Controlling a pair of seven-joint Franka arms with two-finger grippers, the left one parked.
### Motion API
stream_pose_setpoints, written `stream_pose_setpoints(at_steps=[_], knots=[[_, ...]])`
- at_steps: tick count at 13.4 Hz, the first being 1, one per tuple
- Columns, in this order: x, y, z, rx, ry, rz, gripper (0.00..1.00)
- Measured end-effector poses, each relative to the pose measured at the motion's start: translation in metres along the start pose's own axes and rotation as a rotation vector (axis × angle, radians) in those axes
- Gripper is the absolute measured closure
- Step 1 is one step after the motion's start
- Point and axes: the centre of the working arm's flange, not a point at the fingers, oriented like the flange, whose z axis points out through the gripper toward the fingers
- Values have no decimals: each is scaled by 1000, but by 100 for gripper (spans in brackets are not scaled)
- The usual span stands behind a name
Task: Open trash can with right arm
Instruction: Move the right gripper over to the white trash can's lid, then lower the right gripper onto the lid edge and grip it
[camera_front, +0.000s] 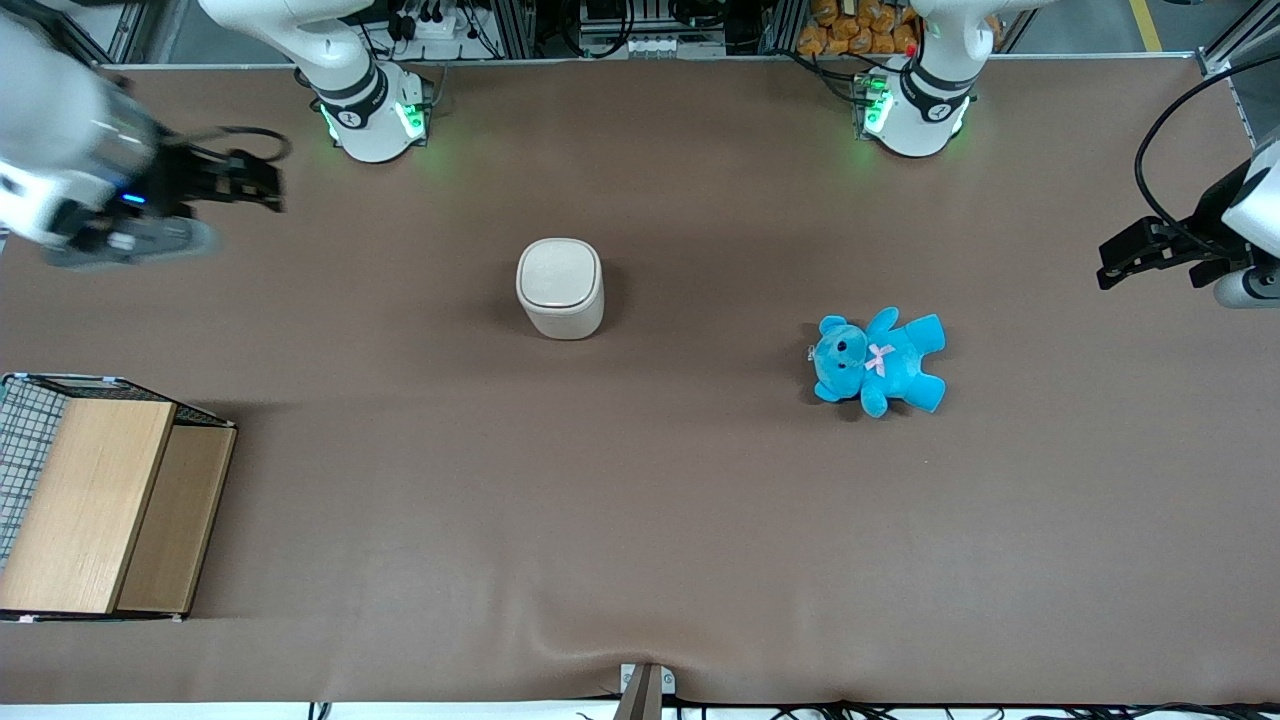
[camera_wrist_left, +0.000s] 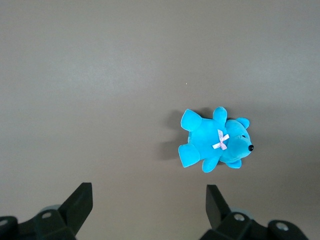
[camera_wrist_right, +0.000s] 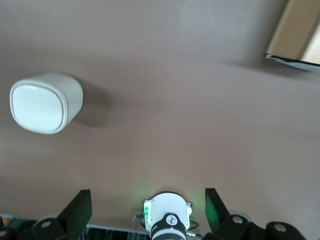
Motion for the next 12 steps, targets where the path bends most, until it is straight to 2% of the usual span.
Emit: stream_pose_setpoints(at_steps=[2,3,5,7,10,12], knots=[[19,-32,34,11,-75,-27,6],[27,-47,50,24,-106,-22,15],[43,-72,79,42,-142,-14,41],[58,-97,106,39,-154,-30,63],[68,-141,149,49,-135,4,98],[64,-184,174,24,-125,26,99]])
